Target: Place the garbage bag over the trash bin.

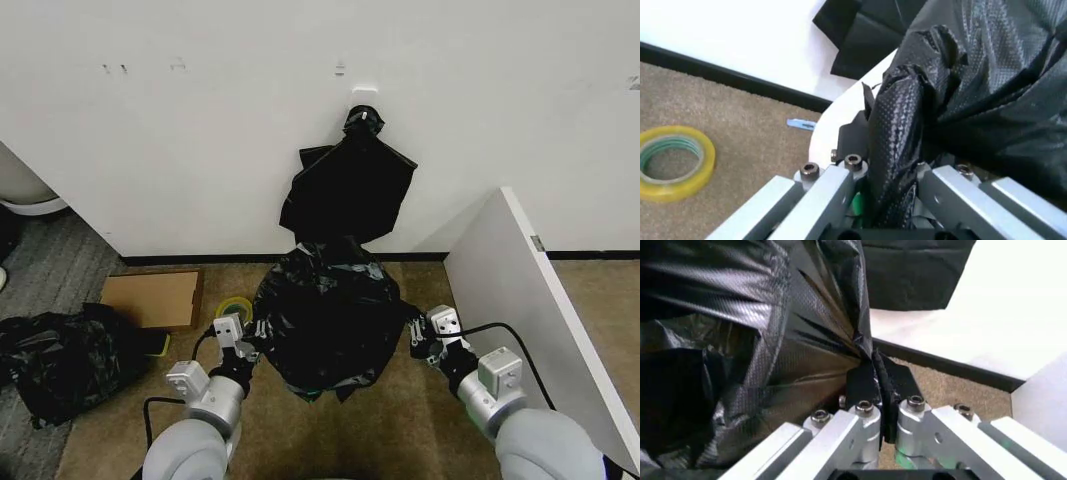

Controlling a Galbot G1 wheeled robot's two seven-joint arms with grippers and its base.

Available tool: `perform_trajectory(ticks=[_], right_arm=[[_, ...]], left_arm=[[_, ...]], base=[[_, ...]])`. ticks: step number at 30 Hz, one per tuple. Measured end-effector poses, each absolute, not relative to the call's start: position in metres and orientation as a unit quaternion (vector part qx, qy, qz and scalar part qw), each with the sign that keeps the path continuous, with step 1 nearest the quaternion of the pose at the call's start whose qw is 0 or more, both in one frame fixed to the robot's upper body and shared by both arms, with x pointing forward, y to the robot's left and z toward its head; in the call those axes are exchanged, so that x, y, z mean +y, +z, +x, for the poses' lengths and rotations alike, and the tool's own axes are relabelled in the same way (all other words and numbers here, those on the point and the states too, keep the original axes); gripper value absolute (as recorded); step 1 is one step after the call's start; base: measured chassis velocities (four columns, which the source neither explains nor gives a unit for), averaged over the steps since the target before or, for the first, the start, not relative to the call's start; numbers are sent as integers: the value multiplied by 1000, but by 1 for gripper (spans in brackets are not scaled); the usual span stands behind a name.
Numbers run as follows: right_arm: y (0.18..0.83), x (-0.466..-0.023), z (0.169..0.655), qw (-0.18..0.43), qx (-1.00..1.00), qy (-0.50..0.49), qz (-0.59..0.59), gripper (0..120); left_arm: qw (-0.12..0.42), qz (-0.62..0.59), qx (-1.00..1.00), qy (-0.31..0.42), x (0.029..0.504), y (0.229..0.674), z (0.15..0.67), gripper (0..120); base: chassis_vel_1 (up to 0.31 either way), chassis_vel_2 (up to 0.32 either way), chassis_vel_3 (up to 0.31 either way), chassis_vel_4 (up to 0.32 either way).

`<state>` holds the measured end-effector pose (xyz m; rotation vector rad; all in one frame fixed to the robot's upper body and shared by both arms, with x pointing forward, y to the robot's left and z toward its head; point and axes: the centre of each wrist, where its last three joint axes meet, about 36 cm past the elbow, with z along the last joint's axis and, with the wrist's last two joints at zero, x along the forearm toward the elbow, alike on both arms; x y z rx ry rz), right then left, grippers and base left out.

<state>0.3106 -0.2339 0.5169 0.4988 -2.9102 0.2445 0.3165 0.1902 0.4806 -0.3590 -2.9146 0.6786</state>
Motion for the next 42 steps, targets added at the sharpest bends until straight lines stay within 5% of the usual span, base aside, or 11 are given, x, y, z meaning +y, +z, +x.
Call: perform_trajectory(ticks=[16,42], right_arm=[[494,-233,315,75,-982,69,160,2],[522,-227,292,82,-985,15,152,93]], left_arm=[[79,-116,-959,246,189,488,320,0],[90,-16,-963,253,215,467,352,0]], base=[[0,0,0,0],[0,0,0,0]])
